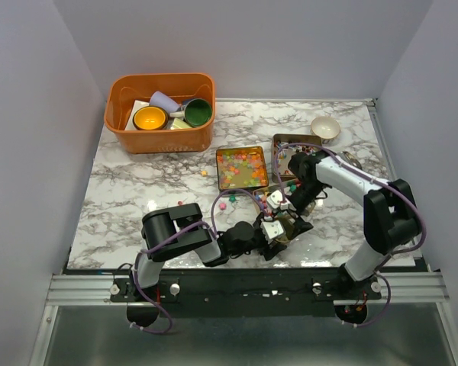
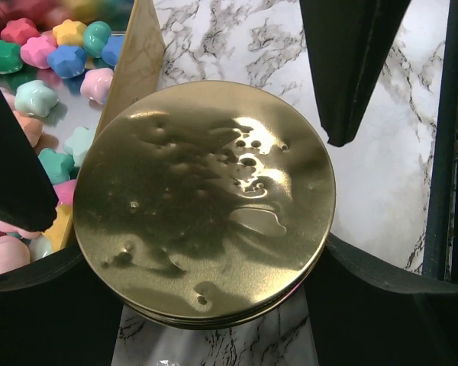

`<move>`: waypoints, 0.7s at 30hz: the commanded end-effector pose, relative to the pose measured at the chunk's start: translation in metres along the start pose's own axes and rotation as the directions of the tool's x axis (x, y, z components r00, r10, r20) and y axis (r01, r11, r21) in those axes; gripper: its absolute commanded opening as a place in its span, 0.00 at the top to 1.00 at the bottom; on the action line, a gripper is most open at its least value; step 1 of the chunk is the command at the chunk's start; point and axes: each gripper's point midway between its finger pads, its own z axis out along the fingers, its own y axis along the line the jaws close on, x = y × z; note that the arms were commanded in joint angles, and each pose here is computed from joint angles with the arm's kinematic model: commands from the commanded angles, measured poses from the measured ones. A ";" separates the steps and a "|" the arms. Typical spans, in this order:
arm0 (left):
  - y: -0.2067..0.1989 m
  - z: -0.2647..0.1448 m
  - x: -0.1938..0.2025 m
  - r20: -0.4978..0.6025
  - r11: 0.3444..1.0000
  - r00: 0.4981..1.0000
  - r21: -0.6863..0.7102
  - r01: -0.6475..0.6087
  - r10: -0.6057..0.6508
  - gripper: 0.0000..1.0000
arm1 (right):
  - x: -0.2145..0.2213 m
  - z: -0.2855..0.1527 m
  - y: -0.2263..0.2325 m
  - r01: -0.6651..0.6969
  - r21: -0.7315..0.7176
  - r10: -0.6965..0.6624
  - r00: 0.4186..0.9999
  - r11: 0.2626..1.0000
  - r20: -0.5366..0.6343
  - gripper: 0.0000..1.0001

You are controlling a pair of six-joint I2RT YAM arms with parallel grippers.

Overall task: Pack the candies
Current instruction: Screw the bottle lid onto the packing bottle.

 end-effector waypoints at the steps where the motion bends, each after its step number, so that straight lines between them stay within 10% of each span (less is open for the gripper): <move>1: 0.022 -0.037 0.104 -0.362 0.995 0.932 -0.097 -0.040 0.003 1.00 | -0.003 0.003 -0.010 0.015 -0.013 -0.014 1.000 1.000 0.017 0.00; 21: 0.038 -0.039 0.112 -0.384 0.988 0.921 -0.156 0.000 -0.061 1.00 | 0.052 -0.009 0.065 -0.076 -0.029 0.067 0.970 0.997 -0.235 0.00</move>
